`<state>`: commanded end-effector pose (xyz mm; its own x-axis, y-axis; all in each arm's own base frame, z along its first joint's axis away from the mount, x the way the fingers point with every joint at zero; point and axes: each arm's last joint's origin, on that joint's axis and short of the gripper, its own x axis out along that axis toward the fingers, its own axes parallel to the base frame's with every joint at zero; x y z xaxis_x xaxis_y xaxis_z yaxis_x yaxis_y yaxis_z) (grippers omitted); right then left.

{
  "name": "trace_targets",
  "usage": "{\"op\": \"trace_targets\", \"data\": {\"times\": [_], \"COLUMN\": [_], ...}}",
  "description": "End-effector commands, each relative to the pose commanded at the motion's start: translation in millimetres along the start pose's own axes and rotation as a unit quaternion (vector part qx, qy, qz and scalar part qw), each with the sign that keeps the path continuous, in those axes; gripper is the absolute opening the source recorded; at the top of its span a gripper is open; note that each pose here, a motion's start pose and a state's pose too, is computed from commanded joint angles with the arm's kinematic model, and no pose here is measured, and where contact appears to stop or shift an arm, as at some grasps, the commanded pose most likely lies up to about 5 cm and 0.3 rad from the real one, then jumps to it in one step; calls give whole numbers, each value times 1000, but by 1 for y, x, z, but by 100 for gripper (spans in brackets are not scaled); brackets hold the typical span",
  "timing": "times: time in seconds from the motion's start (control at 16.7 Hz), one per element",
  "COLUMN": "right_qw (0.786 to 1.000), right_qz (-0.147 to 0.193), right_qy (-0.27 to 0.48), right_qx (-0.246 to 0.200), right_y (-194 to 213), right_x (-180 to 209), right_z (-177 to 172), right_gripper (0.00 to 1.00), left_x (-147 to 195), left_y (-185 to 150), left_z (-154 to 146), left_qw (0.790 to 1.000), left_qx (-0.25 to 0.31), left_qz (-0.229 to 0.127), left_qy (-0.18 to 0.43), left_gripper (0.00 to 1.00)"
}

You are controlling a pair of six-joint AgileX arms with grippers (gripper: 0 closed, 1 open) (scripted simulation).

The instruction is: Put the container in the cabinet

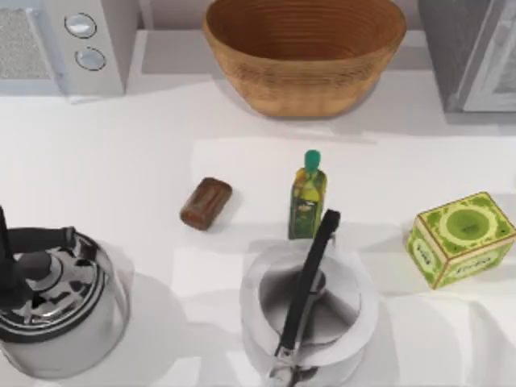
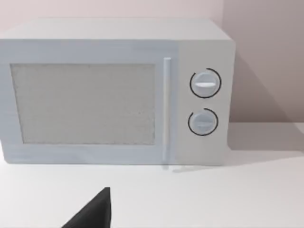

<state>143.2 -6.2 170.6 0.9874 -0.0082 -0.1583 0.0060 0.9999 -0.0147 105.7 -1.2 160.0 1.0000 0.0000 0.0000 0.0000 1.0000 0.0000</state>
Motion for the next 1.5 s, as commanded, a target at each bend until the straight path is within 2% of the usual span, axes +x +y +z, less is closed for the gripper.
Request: {"op": "trace_targets", "data": {"times": [0.3,0.72,1.02,1.5], "right_qw": [998,990,986,986], "right_qz": [-3,-5,0,-4], "right_qy": [66,142,166,164], "right_qx": [0,6,8,9], "right_y": [-7,-19,-22,-27], "right_x": [43,97,110,119], "right_z": [-5,-39,-56,-55], "right_gripper": [100,100,100,100], "left_x": [0,0,0,0], "left_y": [0,0,0,0], "left_z": [0,0,0,0], "left_qw": [1000,1000,1000,1000], "left_qx": [0,0,0,0], "left_qz": [0,0,0,0], "left_qy": [0,0,0,0], "left_gripper": [100,100,100,100]}}
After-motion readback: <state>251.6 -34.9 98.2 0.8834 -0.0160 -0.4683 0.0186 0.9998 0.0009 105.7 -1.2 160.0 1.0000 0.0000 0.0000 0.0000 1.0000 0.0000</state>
